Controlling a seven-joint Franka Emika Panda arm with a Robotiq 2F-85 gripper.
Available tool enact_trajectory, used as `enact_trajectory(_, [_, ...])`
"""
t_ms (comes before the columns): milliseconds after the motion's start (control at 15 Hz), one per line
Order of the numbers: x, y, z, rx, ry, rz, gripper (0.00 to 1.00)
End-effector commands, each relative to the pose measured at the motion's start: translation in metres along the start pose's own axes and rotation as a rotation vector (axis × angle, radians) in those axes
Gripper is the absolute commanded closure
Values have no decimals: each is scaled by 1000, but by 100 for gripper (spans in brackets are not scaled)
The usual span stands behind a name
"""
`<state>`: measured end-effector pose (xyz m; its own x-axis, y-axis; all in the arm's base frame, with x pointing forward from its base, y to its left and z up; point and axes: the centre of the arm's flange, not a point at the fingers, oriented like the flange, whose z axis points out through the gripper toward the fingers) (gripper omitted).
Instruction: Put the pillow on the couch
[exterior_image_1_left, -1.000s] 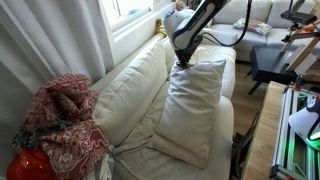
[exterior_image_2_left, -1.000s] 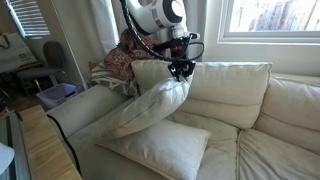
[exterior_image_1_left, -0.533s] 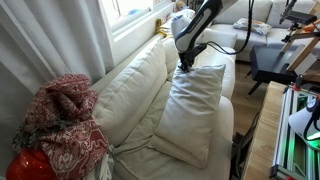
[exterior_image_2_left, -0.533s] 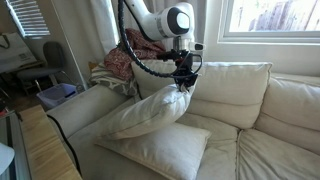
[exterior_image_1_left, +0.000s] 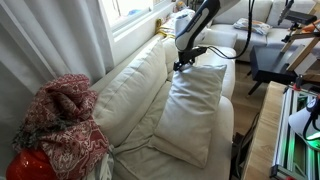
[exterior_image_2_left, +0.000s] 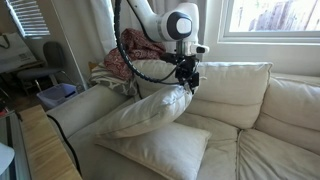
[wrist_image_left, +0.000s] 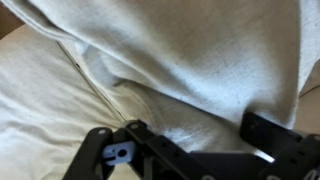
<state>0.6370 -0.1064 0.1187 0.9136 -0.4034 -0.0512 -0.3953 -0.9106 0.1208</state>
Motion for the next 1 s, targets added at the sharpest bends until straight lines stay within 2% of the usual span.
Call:
enact_trajectory(0, [-9,4,-10,32,-5,68,0])
enact_trajectory(400, [-1,18,-57,11,56,97,0])
enact_trajectory(733, [1,15,-109,61,86,116,0])
enact_trajectory(933, [-6,9,-152,93,57,71,0])
